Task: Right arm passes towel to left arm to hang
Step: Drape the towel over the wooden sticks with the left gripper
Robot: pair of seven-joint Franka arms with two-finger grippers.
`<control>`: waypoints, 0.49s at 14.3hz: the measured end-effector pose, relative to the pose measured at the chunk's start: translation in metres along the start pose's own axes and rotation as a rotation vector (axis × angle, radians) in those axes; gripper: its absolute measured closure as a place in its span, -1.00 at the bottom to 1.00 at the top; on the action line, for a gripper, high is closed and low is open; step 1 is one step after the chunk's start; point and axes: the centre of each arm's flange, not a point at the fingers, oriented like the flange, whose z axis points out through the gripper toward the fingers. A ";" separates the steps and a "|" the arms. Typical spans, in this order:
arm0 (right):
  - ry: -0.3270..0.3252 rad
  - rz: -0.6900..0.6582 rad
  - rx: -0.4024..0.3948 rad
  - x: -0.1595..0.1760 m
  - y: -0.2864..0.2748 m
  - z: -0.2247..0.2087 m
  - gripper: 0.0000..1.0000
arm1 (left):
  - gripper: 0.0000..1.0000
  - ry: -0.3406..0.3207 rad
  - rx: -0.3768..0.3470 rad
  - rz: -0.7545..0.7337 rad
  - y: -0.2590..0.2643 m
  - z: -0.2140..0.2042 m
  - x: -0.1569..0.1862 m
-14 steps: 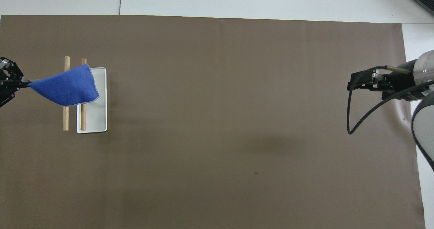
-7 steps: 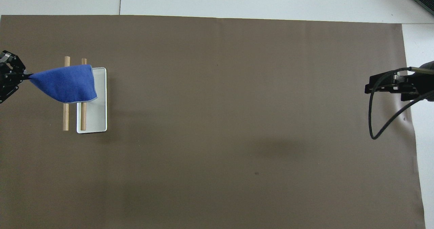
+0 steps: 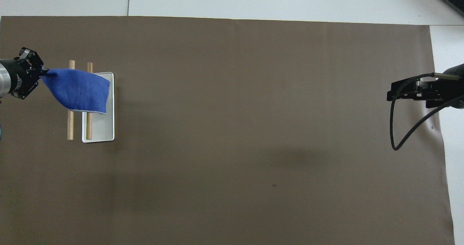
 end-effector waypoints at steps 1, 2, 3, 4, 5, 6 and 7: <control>-0.003 -0.011 -0.002 0.000 0.001 0.000 -1.00 | 0.96 0.001 -0.002 -0.001 0.000 0.004 0.000; -0.003 -0.019 -0.005 0.000 0.002 -0.001 -1.00 | 0.96 0.001 -0.003 -0.002 0.000 0.008 0.000; -0.004 -0.025 -0.014 0.000 0.003 -0.001 -1.00 | 0.96 0.005 -0.009 -0.002 -0.001 0.012 0.000; -0.007 -0.026 -0.023 -0.001 0.005 -0.001 -1.00 | 0.96 0.009 -0.017 -0.002 -0.003 0.017 -0.001; -0.009 -0.024 -0.026 -0.001 0.007 -0.001 -1.00 | 0.96 0.012 -0.022 -0.002 -0.004 0.021 -0.002; -0.012 -0.022 -0.027 -0.001 0.008 -0.001 -1.00 | 0.96 0.013 -0.023 -0.002 -0.006 0.024 -0.003; -0.014 -0.020 -0.027 -0.001 0.009 -0.002 -1.00 | 0.85 0.013 -0.022 -0.003 -0.007 0.026 -0.003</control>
